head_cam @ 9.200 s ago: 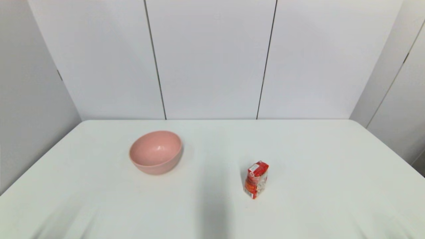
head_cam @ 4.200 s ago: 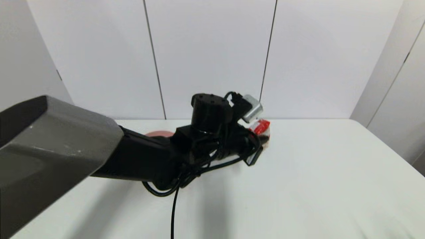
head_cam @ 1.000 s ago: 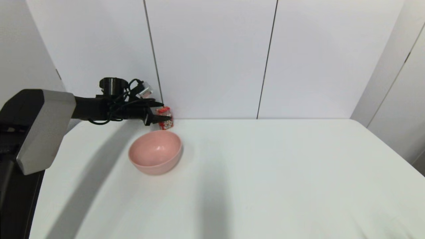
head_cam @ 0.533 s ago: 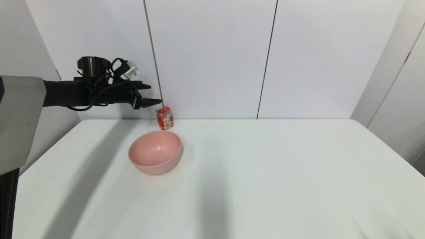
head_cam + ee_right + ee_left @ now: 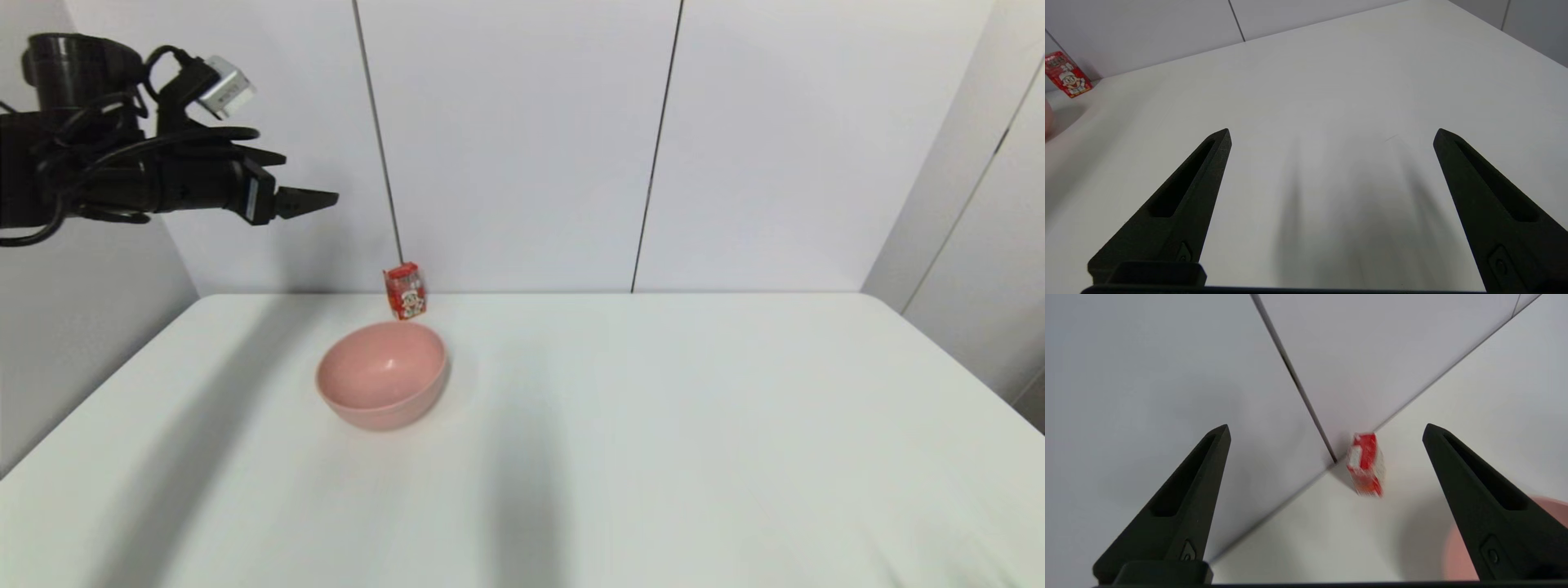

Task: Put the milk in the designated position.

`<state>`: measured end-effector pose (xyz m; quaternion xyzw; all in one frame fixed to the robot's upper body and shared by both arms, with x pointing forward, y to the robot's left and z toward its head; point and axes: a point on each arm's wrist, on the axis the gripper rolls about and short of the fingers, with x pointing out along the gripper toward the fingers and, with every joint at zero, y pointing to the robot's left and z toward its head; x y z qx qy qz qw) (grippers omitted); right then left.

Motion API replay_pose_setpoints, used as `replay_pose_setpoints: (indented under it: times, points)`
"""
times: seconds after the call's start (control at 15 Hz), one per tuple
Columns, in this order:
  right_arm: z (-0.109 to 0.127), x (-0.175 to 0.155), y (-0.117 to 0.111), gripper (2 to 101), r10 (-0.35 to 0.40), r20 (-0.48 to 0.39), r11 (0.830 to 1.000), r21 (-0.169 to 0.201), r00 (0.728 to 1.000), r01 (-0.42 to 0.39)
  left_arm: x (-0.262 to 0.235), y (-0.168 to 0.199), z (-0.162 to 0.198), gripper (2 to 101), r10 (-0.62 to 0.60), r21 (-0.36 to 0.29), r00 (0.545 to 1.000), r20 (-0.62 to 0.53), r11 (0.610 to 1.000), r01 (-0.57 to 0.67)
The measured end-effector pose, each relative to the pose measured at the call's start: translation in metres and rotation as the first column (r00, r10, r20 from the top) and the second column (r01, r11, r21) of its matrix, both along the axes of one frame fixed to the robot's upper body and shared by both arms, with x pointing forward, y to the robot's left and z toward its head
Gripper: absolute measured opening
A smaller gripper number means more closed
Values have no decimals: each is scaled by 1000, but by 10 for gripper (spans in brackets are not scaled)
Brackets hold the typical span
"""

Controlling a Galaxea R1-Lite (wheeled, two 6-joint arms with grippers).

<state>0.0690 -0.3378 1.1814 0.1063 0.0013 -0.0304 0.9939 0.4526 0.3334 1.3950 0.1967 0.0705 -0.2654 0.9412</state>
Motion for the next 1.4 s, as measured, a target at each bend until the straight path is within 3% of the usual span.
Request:
replay_pose_setpoints:
  times: [0.4, 0.73, 1.13, 1.4]
  points:
    - [0, 0, 0, 980, 0, 0, 1000, 0, 1000, 0, -175, -1, -4, 967, 235, -37, 972, -30, 971, -236]
    - [0, 0, 0, 980, 0, 0, 1000, 0, 1000, 0, -300, -2, -70, 970, 359, -121, 933, 22, 928, -354]
    - [0, 0, 0, 980, 0, 0, 1000, 0, 1000, 0, -368, 0, -169, 971, 496, -190, 859, 124, 862, -470]
    - [0, 0, 0, 980, 1, 0, 1000, 0, 1000, -1, -381, -1, -208, 973, 479, -262, 873, 89, 857, -444]
